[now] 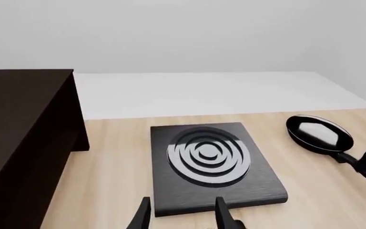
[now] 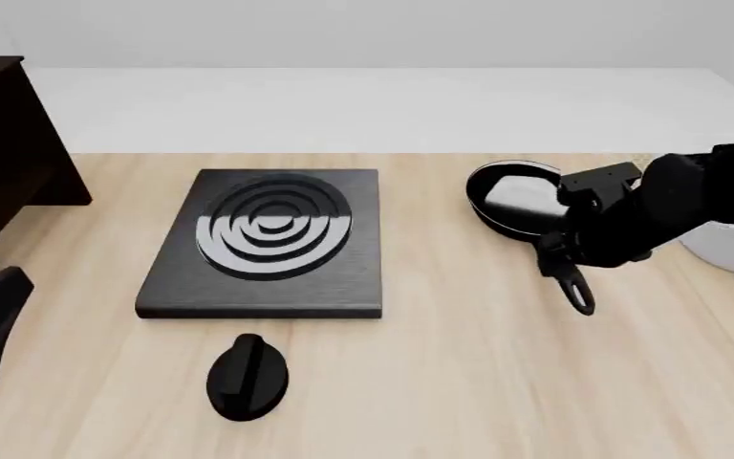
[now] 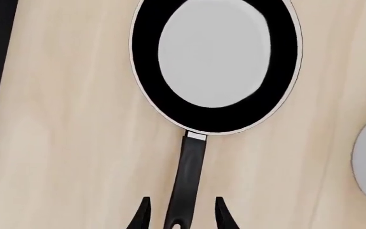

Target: Put the frying pan on the cabinet shelf.

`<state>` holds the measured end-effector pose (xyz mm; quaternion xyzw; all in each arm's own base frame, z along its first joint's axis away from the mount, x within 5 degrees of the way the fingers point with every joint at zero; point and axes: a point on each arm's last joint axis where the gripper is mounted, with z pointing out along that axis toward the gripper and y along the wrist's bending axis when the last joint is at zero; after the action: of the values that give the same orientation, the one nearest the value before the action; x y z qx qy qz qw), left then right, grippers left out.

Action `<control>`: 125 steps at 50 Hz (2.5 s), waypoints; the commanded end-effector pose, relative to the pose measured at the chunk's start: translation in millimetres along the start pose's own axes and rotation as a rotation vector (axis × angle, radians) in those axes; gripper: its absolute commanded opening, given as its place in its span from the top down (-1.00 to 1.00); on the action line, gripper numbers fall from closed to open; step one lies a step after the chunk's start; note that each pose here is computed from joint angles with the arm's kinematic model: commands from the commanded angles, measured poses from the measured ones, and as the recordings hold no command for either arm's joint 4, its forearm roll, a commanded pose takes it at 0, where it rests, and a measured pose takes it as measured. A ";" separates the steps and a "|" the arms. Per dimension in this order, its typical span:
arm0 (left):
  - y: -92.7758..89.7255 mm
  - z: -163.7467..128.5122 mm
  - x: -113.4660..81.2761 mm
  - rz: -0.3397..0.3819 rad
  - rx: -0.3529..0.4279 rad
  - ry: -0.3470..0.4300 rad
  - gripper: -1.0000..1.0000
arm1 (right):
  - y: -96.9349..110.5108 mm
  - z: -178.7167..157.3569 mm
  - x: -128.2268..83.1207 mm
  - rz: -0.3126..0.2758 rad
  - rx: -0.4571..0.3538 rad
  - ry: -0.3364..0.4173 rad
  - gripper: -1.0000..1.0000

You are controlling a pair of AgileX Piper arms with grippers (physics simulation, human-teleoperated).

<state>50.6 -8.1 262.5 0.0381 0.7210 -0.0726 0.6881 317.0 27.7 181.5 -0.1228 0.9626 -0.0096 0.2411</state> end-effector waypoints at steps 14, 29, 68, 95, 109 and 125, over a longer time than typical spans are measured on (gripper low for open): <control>0.0 -0.5 0.7 0.004 0.000 0.004 -1.00 | -5.8 29.9 5.2 0.029 0.006 0.021 -1.00; 0.5 1.6 9.2 0.004 0.000 0.004 -1.00 | 12.7 35.4 6.1 0.026 -0.021 0.034 -1.00; -0.6 -1.3 -0.2 0.010 0.011 -0.003 -1.00 | -3.6 -80.6 -26.9 -0.039 0.067 -0.368 1.00; -4.0 2.8 -3.8 -0.195 0.065 0.040 -1.00 | 56.6 -163.6 -37.3 -0.163 -0.065 -0.602 1.00; -6.8 -10.1 -17.7 -0.430 0.141 0.021 -1.00 | 95.0 -172.0 -51.5 -0.260 -0.160 -0.613 1.00; -13.0 1.8 -30.4 -0.707 0.212 0.042 -1.00 | 146.5 -178.0 -76.8 -0.348 -0.271 -0.642 1.00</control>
<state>47.6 -15.5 288.4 -0.1022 0.7030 -0.3121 0.6308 265.7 148.2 342.2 -0.2908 0.8181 0.0818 0.4893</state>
